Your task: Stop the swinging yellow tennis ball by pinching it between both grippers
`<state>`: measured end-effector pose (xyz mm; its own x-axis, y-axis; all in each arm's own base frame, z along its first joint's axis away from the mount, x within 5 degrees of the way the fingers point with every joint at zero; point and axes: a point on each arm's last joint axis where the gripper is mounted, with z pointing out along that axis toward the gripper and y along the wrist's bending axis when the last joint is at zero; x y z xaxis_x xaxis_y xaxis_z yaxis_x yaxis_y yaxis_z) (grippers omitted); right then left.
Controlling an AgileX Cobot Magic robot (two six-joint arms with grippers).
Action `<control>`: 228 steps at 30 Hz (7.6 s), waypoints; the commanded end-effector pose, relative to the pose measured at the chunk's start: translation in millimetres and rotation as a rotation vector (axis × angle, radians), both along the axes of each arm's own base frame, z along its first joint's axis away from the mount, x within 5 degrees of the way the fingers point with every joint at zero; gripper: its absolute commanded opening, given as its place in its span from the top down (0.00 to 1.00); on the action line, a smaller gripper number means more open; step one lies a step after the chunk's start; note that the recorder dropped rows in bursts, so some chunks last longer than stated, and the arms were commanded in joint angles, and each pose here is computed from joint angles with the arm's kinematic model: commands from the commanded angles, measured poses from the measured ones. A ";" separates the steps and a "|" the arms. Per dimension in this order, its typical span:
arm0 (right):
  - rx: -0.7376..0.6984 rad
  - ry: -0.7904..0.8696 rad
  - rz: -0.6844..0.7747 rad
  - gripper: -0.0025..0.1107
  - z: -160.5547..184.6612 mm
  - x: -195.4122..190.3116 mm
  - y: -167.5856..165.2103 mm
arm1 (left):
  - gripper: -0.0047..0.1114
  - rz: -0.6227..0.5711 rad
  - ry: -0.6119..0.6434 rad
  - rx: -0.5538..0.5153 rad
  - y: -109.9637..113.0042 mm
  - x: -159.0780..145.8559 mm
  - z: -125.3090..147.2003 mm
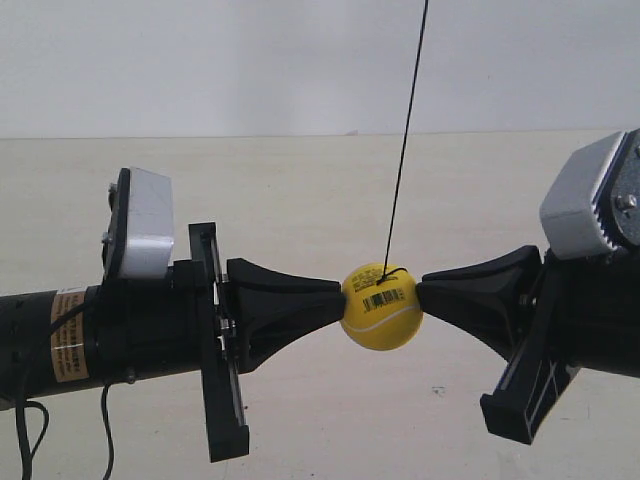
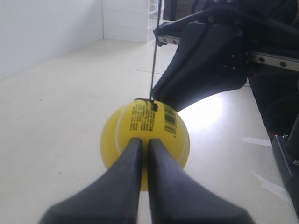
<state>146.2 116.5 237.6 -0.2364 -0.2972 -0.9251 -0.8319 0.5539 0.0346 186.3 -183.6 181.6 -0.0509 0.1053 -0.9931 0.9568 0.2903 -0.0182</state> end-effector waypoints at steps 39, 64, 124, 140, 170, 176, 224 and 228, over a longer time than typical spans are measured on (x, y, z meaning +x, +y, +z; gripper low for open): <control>0.350 -0.422 -0.122 0.98 83.4 -86.3 -48.2 | 0.92 0.188 -0.067 -0.142 42.4 -44.4 106.8; 0.438 -0.534 -0.075 0.98 93.4 -116.1 -58.4 | 0.92 0.318 -0.244 -0.434 120.9 -148.1 136.1; 0.446 -0.533 -0.031 0.98 93.6 -119.3 -56.1 | 0.92 1.038 0.166 -0.601 171.8 -128.8 39.5; 0.450 -0.529 -0.028 0.98 93.7 -119.2 -55.7 | 0.92 1.236 0.067 0.076 181.2 -131.9 4.8; 0.447 -0.530 -0.033 0.98 93.6 -118.7 -56.0 | 0.92 1.236 0.064 0.077 181.2 -131.9 5.0; 0.575 -0.444 -0.103 0.98 94.8 -114.3 -60.1 | 0.92 1.236 0.064 0.077 181.2 -131.9 5.0; -0.073 -0.230 -0.933 0.98 -52.8 -92.1 -116.3 | 0.92 1.236 0.064 0.077 181.2 -131.9 5.0; -0.025 -0.197 -0.952 0.98 -53.3 -92.2 -116.3 | 0.92 1.236 0.064 0.077 181.2 -131.9 5.0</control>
